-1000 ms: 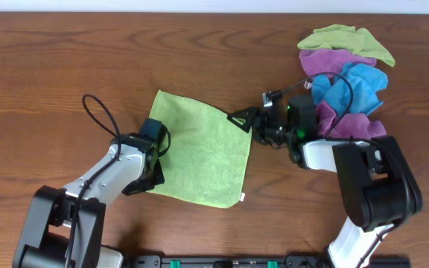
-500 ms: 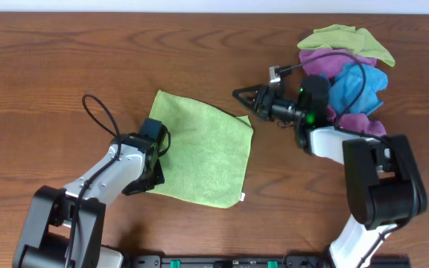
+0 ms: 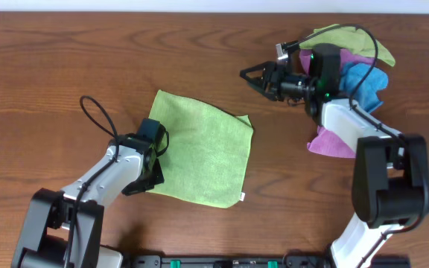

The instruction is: Fold the cloth

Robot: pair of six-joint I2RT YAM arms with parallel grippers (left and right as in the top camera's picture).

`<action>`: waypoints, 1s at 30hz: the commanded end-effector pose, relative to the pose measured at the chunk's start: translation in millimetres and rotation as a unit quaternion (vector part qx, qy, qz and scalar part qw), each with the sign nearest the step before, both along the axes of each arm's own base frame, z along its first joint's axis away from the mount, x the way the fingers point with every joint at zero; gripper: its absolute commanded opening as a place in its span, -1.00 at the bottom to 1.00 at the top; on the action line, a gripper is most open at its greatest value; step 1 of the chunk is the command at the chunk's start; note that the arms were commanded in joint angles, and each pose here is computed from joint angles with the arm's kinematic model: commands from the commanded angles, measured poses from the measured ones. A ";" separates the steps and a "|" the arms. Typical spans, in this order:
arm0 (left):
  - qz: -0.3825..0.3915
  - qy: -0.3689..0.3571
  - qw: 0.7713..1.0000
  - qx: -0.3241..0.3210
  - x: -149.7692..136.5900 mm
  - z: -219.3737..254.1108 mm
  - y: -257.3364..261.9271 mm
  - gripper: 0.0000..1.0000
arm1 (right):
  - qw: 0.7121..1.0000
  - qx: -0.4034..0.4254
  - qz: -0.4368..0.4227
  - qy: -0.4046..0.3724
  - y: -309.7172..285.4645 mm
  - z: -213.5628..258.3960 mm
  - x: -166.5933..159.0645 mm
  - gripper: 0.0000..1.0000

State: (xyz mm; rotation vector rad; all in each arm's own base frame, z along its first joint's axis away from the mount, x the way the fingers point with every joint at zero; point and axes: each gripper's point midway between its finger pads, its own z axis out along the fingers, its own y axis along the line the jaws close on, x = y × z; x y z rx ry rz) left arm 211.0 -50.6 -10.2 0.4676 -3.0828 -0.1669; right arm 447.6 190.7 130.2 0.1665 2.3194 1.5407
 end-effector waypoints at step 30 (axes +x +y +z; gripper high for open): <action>-0.047 0.076 0.996 0.007 6.6 47.3 -8.5 -0.88 | 0.884 -0.455 0.097 0.043 -9.6 -74.4 -66.7 -0.97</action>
